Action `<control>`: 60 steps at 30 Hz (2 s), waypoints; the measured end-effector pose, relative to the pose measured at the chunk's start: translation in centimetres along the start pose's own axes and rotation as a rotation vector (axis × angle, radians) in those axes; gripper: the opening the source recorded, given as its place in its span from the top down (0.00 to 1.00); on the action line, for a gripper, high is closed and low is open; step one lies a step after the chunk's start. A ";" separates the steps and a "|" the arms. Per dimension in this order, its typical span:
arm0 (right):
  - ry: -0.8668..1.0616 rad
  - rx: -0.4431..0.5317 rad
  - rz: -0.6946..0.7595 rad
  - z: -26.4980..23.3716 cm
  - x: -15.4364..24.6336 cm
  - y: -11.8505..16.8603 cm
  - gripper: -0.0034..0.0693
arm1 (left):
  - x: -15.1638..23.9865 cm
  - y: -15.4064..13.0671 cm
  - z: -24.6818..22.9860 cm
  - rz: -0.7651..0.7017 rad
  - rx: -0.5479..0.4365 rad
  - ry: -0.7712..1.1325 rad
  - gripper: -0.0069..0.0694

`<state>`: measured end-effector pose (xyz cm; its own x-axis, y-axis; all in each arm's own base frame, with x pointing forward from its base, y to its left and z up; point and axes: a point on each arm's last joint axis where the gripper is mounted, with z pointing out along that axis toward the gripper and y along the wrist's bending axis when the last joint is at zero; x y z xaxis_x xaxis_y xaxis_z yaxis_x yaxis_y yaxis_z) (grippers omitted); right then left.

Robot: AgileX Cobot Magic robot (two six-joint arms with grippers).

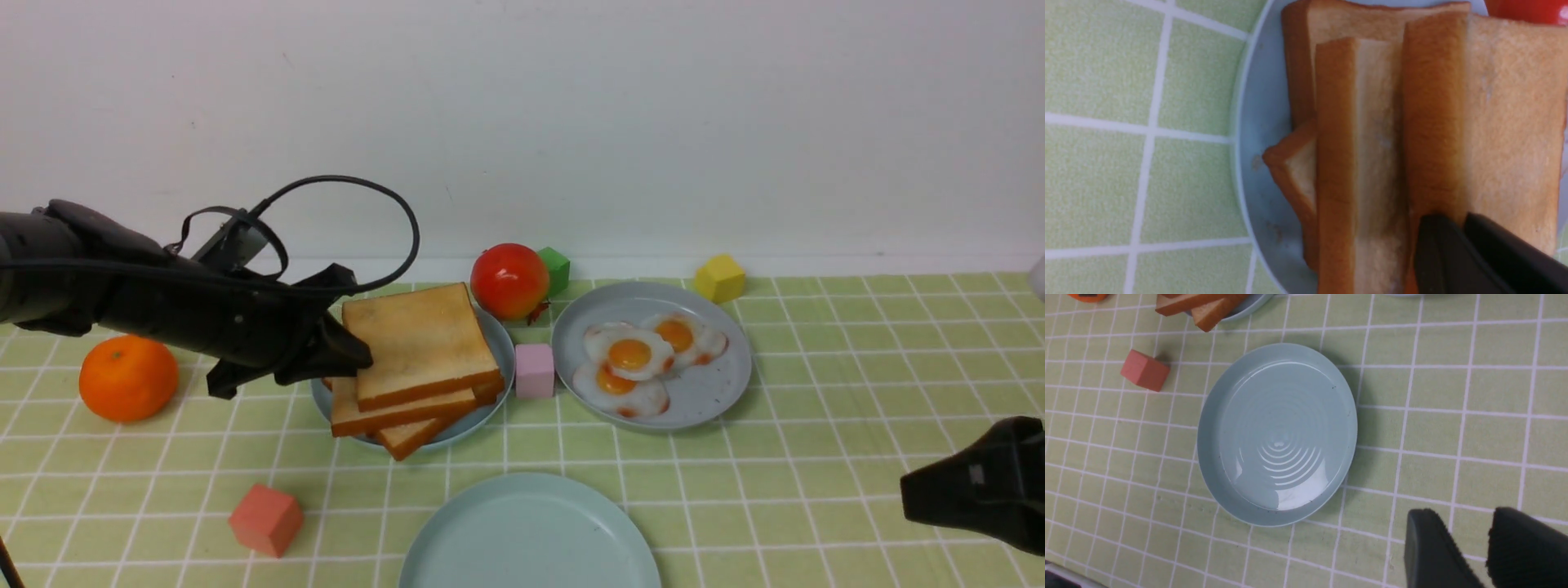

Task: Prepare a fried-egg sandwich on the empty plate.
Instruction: Use the left arm to grab a slice of bread, then use the left arm to put a slice of bread into the empty plate in the middle, then use the right arm to grab a fried egg

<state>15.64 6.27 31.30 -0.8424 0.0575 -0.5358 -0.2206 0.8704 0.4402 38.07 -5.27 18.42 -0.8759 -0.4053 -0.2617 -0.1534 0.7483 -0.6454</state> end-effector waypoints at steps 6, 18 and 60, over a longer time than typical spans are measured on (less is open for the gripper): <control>0.022 -0.004 0.001 0.0 0.2 0.0 0.62 | 0.8 -3.2 -3.8 0.084 0.065 -0.014 0.91; 0.022 -0.005 0.001 0.0 0.2 0.0 0.62 | 16.1 -4.6 -2.6 0.137 0.030 0.141 0.91; -0.101 -0.037 0.511 19.7 -11.6 -6.6 0.43 | 14.3 -16.7 -14.2 0.876 0.148 0.019 0.93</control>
<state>36.56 9.53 20.39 -0.7958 0.5190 -0.3118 0.1877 0.7010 0.6880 21.60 -16.06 35.64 -0.6590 0.2908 -0.6937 0.6349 0.7096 -0.3057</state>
